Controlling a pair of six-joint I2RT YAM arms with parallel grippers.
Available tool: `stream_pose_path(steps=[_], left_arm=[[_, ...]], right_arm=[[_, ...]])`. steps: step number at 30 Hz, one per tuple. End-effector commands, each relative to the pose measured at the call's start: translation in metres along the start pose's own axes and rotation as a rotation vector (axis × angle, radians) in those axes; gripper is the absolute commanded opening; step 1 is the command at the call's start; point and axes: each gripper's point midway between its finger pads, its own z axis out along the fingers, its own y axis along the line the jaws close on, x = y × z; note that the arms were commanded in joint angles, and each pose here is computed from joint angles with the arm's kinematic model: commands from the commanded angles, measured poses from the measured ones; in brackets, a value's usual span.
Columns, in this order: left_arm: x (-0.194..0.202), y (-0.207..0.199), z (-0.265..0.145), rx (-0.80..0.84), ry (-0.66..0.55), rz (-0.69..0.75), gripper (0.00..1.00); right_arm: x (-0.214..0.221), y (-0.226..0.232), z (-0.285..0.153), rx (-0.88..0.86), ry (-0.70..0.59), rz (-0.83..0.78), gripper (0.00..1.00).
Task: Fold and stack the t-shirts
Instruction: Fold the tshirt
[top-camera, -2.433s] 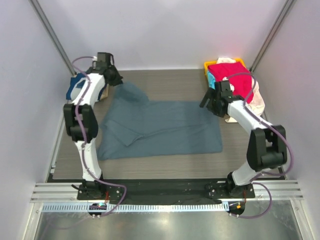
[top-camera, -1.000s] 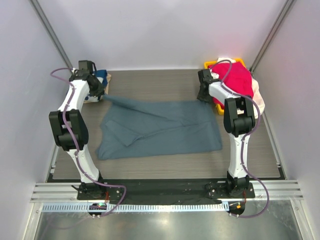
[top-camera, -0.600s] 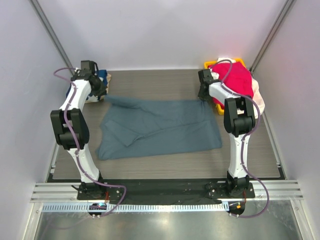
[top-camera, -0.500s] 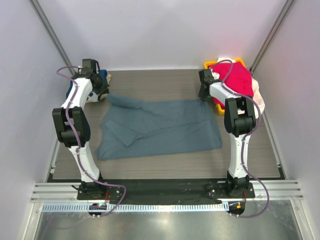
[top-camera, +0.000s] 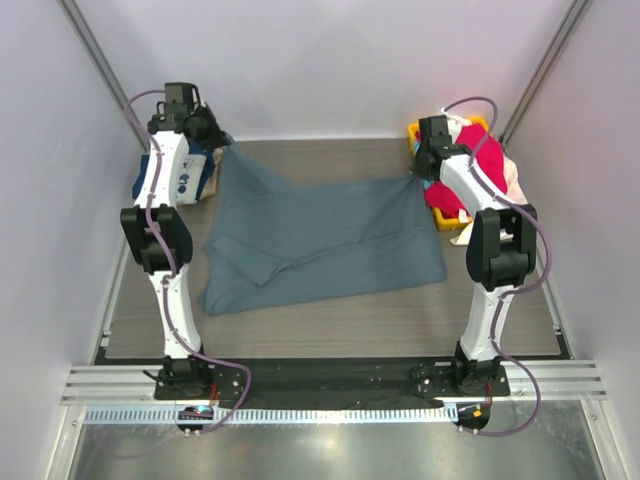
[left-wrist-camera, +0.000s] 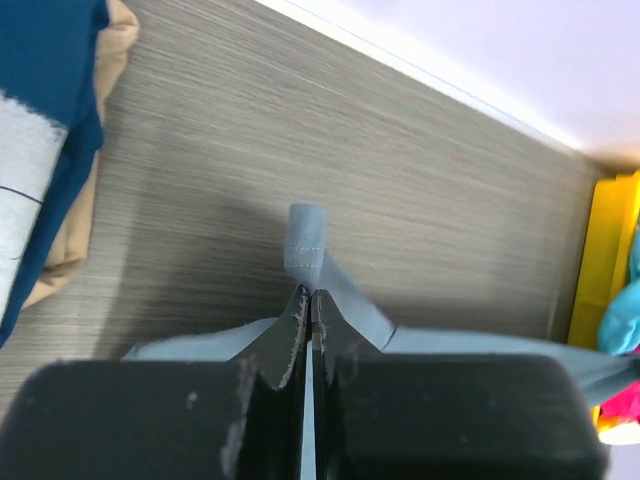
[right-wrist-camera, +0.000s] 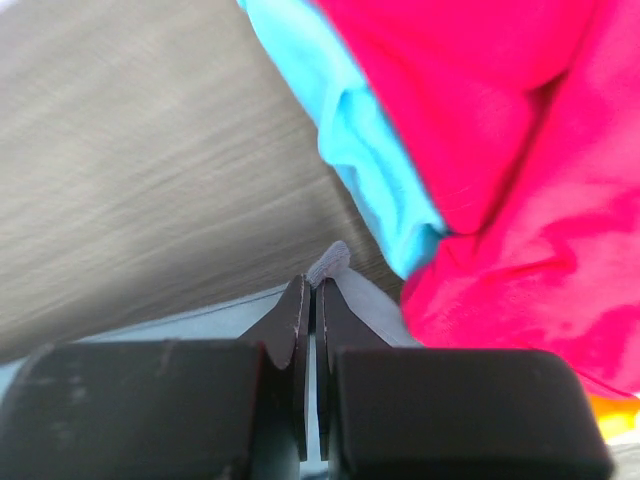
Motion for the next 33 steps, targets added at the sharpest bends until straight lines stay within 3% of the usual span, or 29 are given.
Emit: stream_pose_path(steps=[1,6,14,23,33], left_arm=[[-0.010,-0.029,-0.032,0.080,-0.031,0.096,0.00],[0.002,-0.023,-0.049,0.054,-0.014,0.120,0.01],[0.038,-0.010,-0.102,0.003,0.002,0.099,0.01],[0.120,0.011,-0.141,-0.067,0.091,0.106,0.03],[0.208,0.066,-0.178,-0.226,0.183,0.033,0.06]], right_arm=[[-0.040,0.003,-0.031,-0.049,-0.105,0.053,0.01],[-0.040,0.000,-0.045,-0.070,-0.107,0.057,0.01],[-0.001,-0.025,-0.051,-0.032,-0.047,0.071,0.01],[0.015,-0.061,-0.062,0.012,-0.036,0.108,0.01],[0.052,-0.078,-0.058,0.020,0.023,0.123,0.01]])
